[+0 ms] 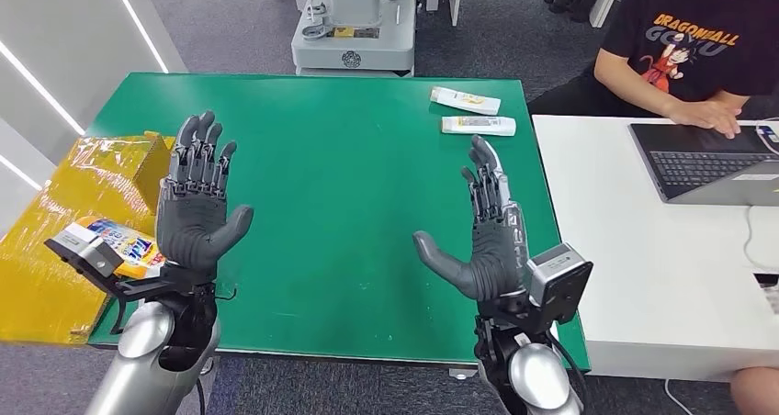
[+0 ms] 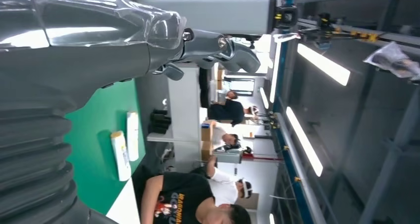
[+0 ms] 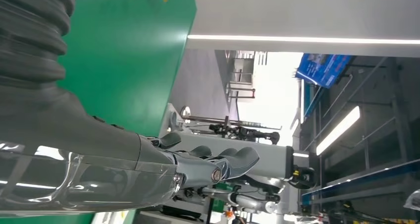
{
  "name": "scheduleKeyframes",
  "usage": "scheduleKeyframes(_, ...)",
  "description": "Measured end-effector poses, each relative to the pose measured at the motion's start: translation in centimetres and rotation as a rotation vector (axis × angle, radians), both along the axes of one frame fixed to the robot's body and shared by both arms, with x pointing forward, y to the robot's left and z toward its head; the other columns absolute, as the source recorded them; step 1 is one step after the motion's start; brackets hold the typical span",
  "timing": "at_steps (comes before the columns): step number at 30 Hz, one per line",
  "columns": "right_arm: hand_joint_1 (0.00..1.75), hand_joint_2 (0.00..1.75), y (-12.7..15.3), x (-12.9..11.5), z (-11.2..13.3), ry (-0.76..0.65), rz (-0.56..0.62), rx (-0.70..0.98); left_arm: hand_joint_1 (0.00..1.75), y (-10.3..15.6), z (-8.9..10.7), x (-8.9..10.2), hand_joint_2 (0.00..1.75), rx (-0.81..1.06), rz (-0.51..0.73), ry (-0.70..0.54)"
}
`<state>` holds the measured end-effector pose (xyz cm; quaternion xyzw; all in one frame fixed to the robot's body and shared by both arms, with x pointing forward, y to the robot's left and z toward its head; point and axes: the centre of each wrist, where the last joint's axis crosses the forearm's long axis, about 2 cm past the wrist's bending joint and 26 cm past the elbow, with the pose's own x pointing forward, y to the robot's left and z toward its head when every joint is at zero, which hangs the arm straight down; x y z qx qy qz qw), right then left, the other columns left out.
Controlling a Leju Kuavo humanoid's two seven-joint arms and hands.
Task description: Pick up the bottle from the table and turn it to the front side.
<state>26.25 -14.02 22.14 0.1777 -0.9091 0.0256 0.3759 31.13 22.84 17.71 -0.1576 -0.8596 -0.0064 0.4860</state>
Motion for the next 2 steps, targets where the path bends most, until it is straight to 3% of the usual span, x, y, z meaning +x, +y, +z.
scheduleKeyframes(2,0.00,1.75,0.19,0.32,0.59,-0.010,0.006,0.002,0.00,-0.56,0.06,-0.07,1.75,0.003,-0.004,0.005)
